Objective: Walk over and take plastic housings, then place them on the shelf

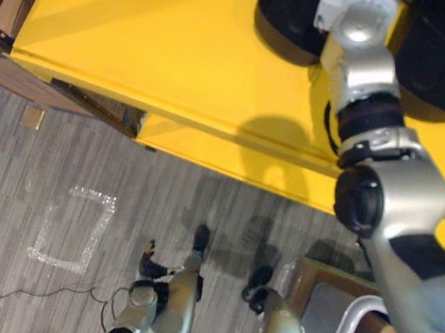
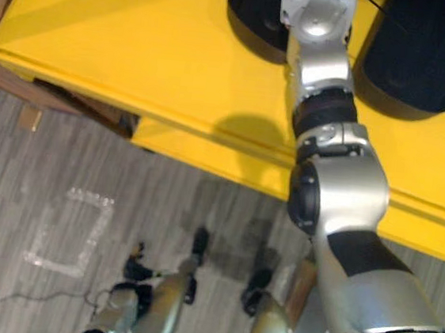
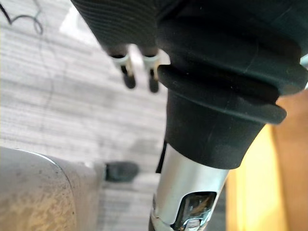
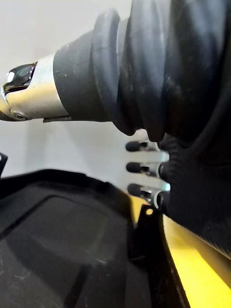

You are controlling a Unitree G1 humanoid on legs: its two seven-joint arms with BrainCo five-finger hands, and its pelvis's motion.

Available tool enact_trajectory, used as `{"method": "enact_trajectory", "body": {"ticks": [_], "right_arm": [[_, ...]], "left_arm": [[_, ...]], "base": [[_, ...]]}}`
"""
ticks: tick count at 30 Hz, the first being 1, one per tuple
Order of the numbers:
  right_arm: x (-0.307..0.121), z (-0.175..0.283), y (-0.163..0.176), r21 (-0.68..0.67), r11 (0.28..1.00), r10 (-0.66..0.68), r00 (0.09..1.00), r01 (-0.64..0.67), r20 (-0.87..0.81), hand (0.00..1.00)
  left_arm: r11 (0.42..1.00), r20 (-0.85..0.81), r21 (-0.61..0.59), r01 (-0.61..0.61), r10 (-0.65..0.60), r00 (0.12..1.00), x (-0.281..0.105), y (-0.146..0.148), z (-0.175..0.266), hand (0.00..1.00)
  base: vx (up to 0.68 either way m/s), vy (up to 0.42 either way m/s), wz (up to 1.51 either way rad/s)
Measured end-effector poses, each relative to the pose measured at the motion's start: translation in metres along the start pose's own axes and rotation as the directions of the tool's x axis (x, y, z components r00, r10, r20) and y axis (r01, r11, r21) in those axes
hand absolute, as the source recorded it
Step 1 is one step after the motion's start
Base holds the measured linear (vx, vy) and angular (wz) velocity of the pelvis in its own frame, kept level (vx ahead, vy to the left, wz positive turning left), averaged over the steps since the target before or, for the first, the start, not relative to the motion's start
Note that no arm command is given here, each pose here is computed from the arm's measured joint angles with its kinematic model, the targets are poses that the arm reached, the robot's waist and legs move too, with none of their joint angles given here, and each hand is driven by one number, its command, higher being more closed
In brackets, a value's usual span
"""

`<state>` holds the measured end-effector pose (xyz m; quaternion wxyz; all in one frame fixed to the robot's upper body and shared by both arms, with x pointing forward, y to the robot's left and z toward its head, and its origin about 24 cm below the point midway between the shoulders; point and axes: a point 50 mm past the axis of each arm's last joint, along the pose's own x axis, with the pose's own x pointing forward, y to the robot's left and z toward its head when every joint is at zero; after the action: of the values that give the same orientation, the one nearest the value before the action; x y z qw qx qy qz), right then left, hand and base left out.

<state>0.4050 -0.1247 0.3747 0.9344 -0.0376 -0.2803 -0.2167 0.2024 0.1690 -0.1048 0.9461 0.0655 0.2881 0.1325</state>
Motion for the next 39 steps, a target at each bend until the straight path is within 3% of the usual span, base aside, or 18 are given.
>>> {"method": "enact_trajectory", "body": {"ticks": [26,39], "right_arm": [[0.001,0.005,-0.017,0.009,0.989,-0.148,0.986,0.148,0.071,0.00],[-0.001,-0.025,-0.010,0.069,0.998,0.005,0.995,0.002,-0.101,0.00]], "left_arm": [[1.000,0.004,-0.006,0.000,0.000,1.000,0.000,-0.003,0.001,0.00],[1.000,0.006,-0.005,0.011,-0.011,1.000,0.000,-0.004,0.002,0.00]], "base": [[0.00,-0.001,0.00],[-0.02,-0.011,0.02]]}}
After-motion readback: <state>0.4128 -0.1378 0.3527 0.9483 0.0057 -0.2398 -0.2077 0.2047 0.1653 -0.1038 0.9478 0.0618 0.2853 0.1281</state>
